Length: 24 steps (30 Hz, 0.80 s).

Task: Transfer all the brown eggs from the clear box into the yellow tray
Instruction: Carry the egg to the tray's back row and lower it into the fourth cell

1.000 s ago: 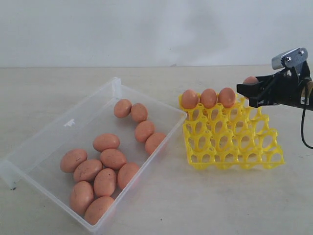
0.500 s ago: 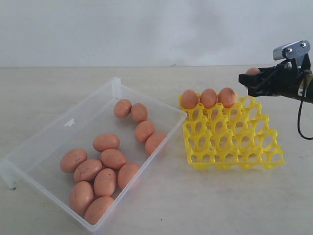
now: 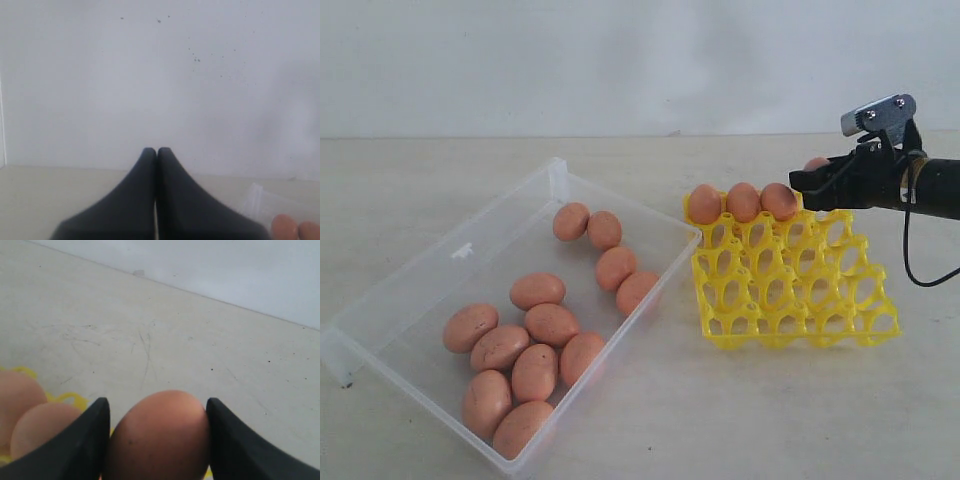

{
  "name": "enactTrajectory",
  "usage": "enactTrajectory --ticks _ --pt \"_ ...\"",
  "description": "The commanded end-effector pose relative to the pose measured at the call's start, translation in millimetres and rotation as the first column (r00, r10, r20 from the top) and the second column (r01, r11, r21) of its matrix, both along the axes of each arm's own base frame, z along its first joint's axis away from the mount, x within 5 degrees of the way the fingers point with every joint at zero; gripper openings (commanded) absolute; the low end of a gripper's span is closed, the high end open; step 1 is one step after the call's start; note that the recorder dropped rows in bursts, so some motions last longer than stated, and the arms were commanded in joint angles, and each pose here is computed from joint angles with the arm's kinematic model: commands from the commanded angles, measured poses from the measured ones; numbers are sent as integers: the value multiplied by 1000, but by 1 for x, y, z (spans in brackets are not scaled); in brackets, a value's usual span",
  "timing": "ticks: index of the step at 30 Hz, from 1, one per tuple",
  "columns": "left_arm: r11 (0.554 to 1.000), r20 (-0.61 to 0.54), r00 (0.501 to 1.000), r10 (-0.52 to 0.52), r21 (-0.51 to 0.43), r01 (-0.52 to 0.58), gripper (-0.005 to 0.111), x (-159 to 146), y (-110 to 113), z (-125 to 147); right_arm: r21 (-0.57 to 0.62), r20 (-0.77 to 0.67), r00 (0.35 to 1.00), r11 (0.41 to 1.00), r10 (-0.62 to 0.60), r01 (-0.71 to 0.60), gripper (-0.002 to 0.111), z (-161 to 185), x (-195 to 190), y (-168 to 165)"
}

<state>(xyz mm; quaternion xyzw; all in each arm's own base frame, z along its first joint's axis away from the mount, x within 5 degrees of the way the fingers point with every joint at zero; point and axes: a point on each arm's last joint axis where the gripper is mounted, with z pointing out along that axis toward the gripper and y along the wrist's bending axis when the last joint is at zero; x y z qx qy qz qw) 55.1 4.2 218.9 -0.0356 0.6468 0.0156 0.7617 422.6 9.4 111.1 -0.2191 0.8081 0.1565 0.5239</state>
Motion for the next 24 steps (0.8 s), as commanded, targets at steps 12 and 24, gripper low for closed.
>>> enactTrajectory --ticks 12,24 --pt "1000 64 998 -3 4 3 -4 -1 0 7 5 -43 998 999 -48 48 28 -2 1 -3" --pt "1000 120 993 -2 8 1 -4 -2 0 12 35 -60 997 998 -53 55 41 -2 0 -2"
